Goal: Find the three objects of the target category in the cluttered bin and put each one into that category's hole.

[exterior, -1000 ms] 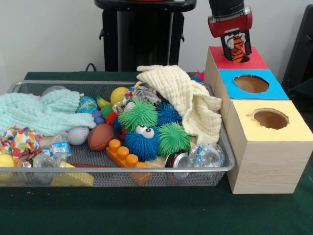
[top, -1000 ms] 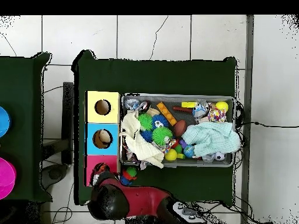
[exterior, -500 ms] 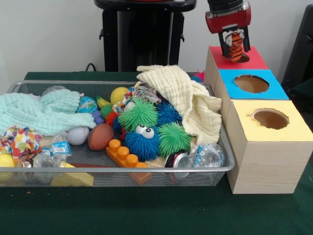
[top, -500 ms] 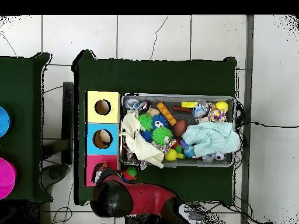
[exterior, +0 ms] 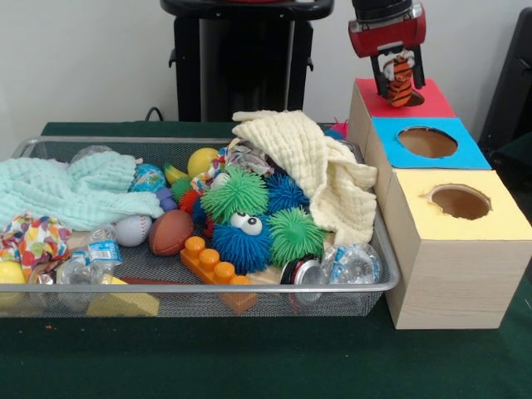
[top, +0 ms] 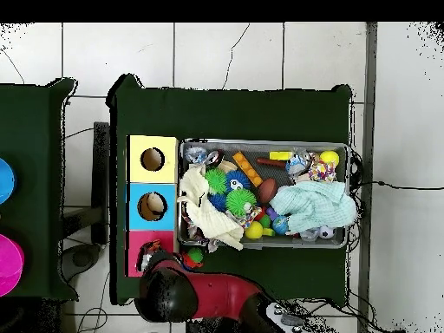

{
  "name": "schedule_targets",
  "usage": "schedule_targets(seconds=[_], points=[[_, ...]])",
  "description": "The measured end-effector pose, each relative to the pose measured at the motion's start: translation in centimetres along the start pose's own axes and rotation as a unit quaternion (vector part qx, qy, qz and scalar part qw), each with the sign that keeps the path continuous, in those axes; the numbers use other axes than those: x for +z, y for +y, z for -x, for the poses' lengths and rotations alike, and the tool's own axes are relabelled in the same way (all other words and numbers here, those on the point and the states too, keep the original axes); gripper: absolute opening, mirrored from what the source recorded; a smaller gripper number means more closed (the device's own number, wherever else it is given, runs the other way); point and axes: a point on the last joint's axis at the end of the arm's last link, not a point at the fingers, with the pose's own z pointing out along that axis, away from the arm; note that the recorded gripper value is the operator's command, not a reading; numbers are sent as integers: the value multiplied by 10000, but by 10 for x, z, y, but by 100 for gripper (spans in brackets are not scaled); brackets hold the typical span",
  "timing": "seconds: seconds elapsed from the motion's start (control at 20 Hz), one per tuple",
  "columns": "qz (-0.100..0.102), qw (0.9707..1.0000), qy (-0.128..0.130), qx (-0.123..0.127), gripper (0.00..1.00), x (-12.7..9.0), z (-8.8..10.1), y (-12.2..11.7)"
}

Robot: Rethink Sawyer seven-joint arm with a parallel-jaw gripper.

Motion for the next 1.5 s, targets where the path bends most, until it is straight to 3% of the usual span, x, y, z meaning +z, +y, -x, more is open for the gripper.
schedule_targets(seconds=[0.85,1.5], points=[[34,9999,121,-38,100,9,-10,11],[-106,9999,36,38,100,7,-7,21]])
